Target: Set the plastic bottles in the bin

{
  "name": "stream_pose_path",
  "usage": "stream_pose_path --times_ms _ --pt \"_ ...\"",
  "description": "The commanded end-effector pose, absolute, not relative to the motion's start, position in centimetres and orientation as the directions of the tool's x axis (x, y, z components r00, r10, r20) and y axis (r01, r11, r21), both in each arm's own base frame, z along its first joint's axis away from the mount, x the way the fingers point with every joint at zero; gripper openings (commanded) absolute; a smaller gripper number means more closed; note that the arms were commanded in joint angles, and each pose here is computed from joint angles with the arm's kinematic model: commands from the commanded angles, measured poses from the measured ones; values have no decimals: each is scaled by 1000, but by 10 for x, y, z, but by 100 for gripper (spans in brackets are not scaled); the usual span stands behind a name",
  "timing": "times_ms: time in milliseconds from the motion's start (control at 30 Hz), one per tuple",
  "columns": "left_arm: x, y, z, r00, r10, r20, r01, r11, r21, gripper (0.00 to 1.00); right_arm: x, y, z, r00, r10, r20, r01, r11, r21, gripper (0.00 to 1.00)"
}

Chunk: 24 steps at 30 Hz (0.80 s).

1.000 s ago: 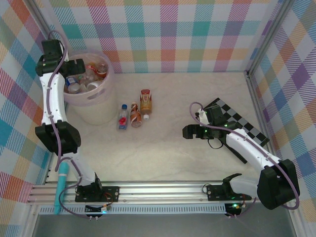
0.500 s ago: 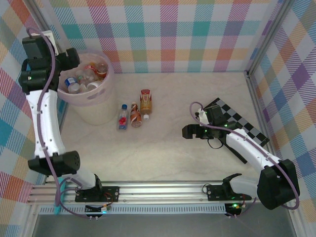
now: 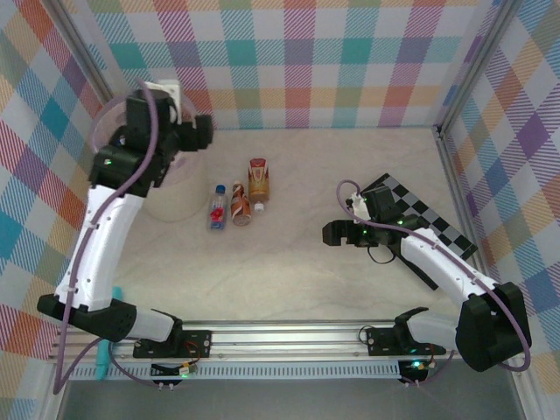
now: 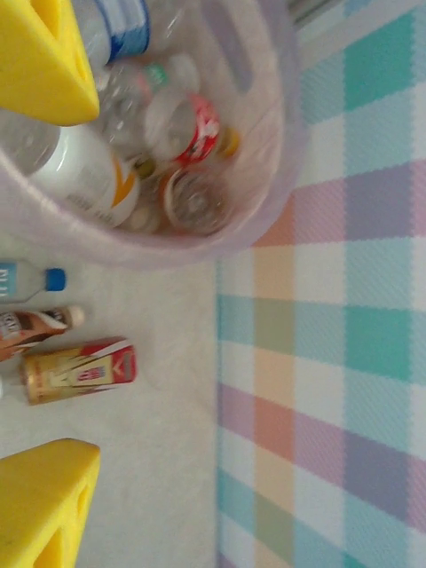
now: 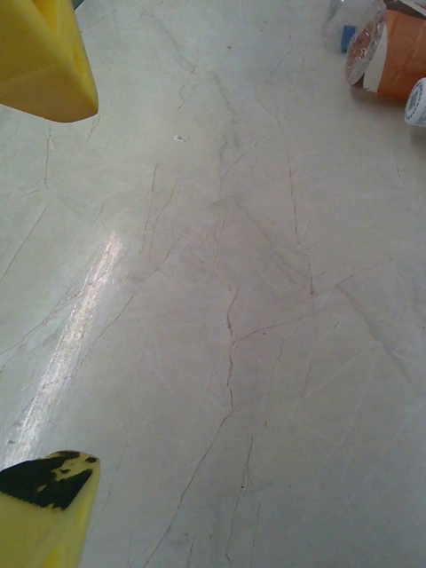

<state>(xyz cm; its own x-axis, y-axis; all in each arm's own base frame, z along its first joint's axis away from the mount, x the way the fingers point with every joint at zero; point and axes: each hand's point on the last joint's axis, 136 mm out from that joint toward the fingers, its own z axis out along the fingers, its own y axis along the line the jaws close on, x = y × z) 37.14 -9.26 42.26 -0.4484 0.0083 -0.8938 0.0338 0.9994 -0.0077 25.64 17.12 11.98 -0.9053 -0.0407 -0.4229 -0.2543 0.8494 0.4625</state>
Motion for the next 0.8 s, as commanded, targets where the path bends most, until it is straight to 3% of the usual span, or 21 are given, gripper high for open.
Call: stream_pose_path --times_ms 0,133,233,600,767 --pt "376 -115 409 -446 10 -895 14 1000 4 90 258 177 133 -894 -39 -446 -276 832 481 95" --pt "384 -150 376 -507 35 -861 49 999 11 91 259 177 134 -893 -39 -449 -276 834 477 95" --pt "393 -176 346 -543 -6 -840 90 994 -66 91 258 178 131 -895 -37 -444 -273 833 481 95" --pt "435 -210 236 -665 -94 -741 7 991 -132 100 256 178 128 -900 -41 -434 -268 837 477 95" --pt "454 -222 181 -729 -68 -681 -12 996 -87 100 254 178 126 -903 -42 -427 -265 838 478 95"
